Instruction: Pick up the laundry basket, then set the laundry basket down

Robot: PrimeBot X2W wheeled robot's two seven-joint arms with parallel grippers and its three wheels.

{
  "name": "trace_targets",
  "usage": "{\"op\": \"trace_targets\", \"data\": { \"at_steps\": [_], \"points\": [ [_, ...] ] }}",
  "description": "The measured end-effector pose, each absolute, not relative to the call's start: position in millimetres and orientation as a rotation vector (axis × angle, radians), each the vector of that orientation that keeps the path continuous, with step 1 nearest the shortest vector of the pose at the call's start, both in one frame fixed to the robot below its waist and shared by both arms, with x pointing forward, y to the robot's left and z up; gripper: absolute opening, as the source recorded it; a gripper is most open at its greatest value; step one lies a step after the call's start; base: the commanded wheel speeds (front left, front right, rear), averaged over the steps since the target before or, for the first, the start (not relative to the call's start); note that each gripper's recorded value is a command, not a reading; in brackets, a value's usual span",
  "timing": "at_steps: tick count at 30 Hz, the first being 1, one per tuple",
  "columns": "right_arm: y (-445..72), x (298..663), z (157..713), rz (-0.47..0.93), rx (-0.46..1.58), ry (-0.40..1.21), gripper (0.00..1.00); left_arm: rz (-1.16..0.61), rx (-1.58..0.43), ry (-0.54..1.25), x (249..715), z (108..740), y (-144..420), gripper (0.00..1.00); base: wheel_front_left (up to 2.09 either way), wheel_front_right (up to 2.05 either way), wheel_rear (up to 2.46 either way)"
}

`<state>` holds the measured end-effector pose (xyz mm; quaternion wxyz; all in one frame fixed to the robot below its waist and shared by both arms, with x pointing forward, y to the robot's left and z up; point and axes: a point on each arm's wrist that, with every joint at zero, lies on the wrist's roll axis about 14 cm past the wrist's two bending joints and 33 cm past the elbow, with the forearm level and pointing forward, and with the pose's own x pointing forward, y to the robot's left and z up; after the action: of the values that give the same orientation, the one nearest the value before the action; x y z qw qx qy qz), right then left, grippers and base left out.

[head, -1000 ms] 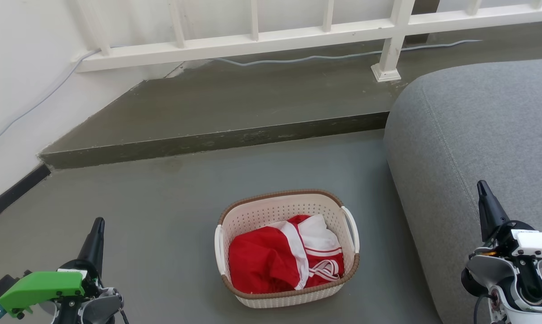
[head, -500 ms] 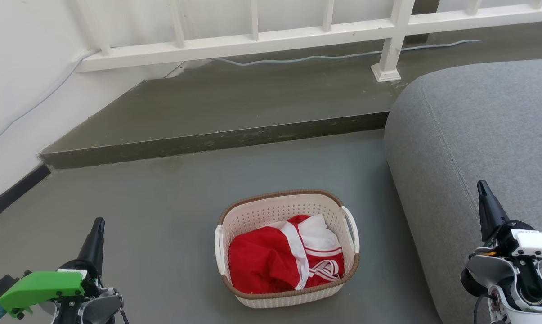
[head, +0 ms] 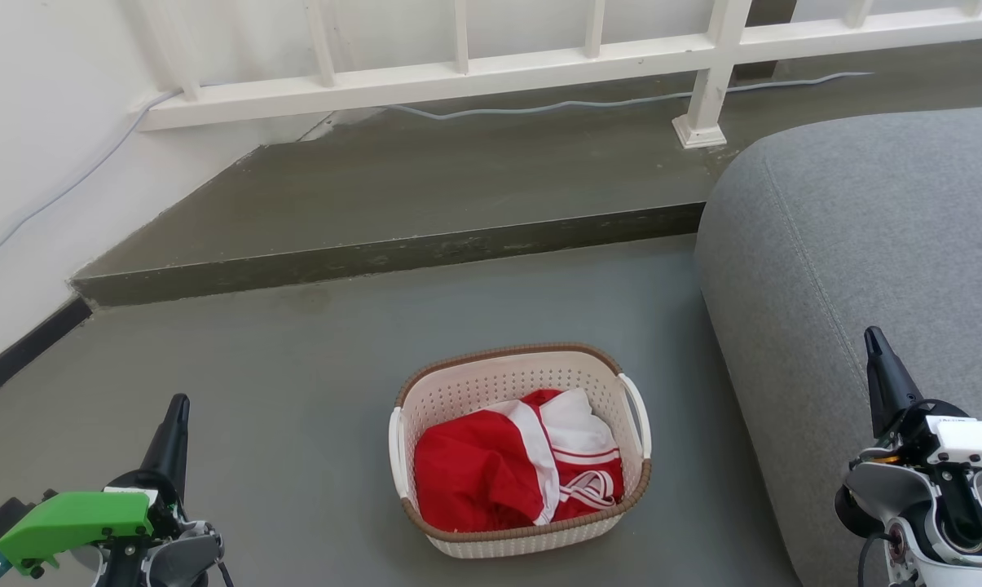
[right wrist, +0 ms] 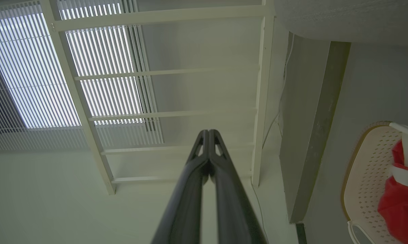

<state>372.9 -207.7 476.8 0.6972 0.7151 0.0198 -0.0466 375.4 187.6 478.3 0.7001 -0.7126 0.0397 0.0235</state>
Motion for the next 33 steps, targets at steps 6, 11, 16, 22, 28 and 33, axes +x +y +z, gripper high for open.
{"op": "trace_targets", "data": {
  "at_steps": [6, 11, 16, 22, 28, 33],
  "points": [
    [-207.6, 372.9, 476.7, -0.104, 1.595, 0.044, 0.0, 0.052, -1.587, 0.089, 375.4, 478.3, 187.6, 0.0, 0.0, 0.0, 0.0],
    [-207.6, 372.9, 476.7, -0.104, 1.596, 0.044, 0.0, 0.052, -1.587, 0.088, 375.4, 478.3, 187.6, 0.0, 0.0, 0.0, 0.0],
    [-207.6, 372.9, 476.7, -0.104, 1.596, 0.044, 0.0, 0.052, -1.587, 0.088, 375.4, 478.3, 187.6, 0.0, 0.0, 0.0, 0.0],
    [-207.5, 372.9, 476.7, -0.104, 1.596, 0.044, 0.0, 0.052, -1.587, 0.088, 375.4, 478.4, 187.7, 0.0, 0.0, 0.0, 0.0],
    [-207.2, 372.9, 476.6, -0.104, 1.598, 0.044, 0.0, 0.052, -1.587, 0.088, 375.4, 478.3, 187.6, 0.0, 0.0, 0.0, 0.0],
    [-207.0, 372.9, 476.6, -0.104, 1.598, 0.044, 0.0, 0.053, -1.587, 0.088, 375.4, 478.3, 187.7, 0.0, 0.0, 0.0, 0.0]
  ]
}}
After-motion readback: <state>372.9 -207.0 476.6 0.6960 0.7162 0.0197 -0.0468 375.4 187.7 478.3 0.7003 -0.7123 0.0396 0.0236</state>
